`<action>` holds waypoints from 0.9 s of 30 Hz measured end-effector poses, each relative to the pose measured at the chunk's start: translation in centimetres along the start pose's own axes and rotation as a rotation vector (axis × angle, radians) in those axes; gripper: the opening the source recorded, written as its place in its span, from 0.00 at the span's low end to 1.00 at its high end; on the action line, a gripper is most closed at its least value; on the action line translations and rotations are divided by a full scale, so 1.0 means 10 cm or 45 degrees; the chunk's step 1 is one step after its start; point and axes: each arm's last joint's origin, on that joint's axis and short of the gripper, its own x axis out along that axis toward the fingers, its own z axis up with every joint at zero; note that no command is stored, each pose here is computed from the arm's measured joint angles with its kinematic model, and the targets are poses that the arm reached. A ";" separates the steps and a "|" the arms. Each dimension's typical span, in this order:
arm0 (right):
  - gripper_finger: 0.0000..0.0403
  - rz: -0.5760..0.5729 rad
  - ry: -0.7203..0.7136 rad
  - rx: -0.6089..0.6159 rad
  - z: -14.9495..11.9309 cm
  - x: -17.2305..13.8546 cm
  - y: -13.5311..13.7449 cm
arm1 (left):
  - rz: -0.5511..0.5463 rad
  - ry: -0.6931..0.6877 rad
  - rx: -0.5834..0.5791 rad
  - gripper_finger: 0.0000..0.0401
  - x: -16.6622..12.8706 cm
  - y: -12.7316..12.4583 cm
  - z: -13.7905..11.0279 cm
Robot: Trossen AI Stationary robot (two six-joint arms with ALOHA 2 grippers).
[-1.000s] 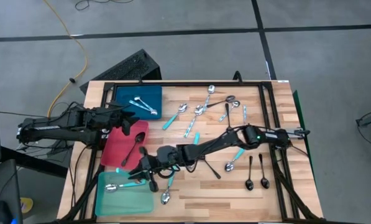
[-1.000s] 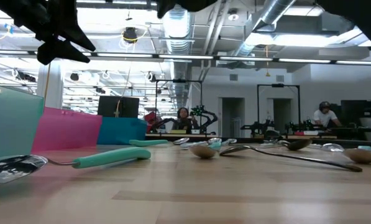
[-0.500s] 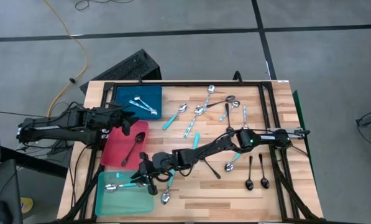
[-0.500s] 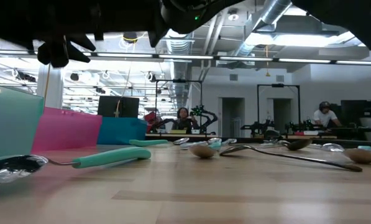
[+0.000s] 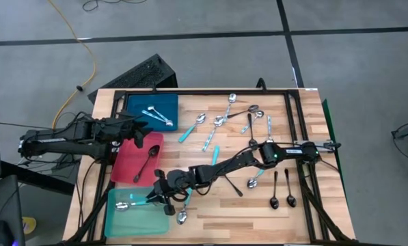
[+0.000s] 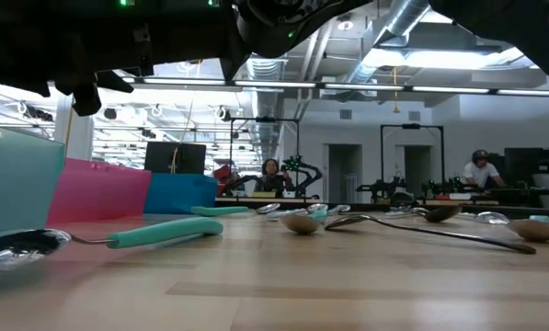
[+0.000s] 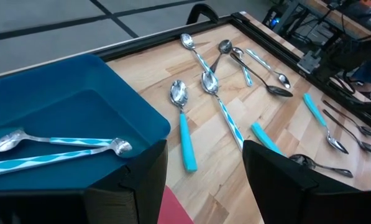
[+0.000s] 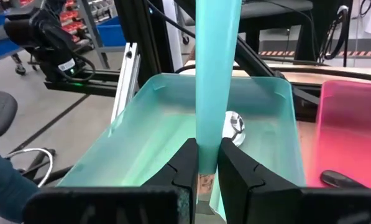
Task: Sort silverware by color (type)
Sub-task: Put the light blue spoon into the light blue bin
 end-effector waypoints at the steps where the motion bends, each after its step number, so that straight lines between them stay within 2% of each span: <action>1: 0.16 0.000 0.001 0.006 -0.01 0.01 0.00 | -0.001 0.000 0.000 0.49 0.00 0.00 0.00; 5: 0.16 -0.008 0.050 0.010 -0.09 0.02 -0.01 | -0.001 0.002 0.000 0.49 0.00 0.00 0.00; 27: 0.16 -0.057 0.091 -0.011 -0.15 0.01 -0.14 | 0.001 0.002 0.003 0.49 0.00 0.00 0.00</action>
